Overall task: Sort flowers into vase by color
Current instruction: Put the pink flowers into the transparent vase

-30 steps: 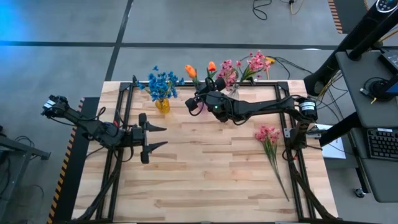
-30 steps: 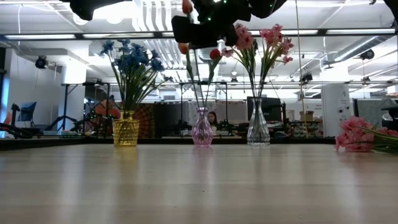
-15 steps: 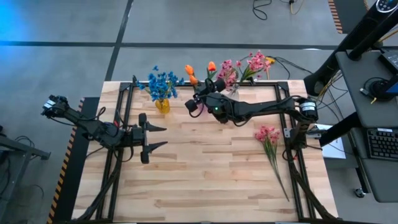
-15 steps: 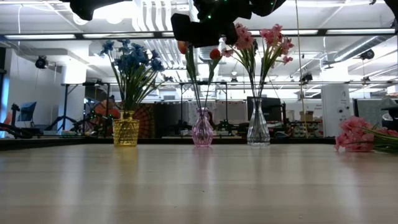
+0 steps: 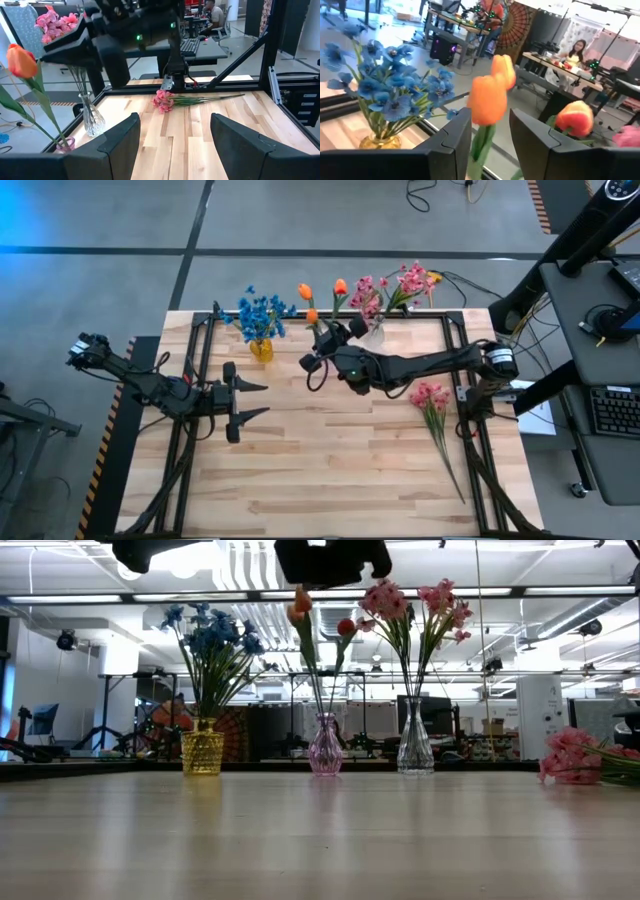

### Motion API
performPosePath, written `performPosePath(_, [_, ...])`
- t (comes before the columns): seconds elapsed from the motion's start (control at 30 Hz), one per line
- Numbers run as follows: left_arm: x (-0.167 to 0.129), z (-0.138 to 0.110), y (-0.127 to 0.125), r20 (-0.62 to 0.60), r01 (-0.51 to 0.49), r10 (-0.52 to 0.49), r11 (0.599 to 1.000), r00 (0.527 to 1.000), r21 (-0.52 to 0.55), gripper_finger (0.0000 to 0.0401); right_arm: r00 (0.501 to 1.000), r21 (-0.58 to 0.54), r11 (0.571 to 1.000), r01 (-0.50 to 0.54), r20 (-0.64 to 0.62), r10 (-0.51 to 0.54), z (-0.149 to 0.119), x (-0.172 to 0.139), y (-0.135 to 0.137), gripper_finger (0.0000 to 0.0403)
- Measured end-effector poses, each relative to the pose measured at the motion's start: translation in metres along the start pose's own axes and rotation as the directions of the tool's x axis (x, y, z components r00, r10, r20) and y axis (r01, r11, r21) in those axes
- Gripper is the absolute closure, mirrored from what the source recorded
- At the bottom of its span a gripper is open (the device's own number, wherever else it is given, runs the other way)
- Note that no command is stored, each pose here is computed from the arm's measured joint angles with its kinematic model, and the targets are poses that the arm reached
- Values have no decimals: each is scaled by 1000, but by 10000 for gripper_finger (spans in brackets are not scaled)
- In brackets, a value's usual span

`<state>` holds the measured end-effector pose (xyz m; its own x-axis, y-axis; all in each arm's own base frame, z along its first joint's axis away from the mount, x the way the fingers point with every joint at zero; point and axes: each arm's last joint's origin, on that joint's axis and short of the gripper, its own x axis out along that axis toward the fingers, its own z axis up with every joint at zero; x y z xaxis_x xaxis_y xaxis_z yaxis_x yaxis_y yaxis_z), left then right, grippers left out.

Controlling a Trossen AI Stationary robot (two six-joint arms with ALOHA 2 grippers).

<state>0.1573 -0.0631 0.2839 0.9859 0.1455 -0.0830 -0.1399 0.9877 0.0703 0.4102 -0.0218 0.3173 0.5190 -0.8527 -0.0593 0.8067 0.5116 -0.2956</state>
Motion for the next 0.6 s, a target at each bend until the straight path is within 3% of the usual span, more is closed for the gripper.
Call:
performPosePath(0.17, [0, 0, 0, -2, 0, 0, 1000, 1000, -2, 177, 1000, -31, 999, -5, -31, 4, 12, -16, -3, 276])
performPosePath(0.37, [1, -1, -1, -11, 0, 0, 1000, 1000, 3, 177, 977, -40, 985, -166, -145, 158, 20, -61, -3, 285])
performPosePath(0.47, [1, -2, -1, -12, 0, 0, 1000, 1000, -4, 177, 914, 22, 950, -311, -268, 305, 22, -82, -9, 289])
performPosePath(0.6, [1, -1, -1, -11, 0, 0, 1000, 1000, -12, 177, 760, 184, 902, -390, -489, 428, 12, -96, -21, 293])
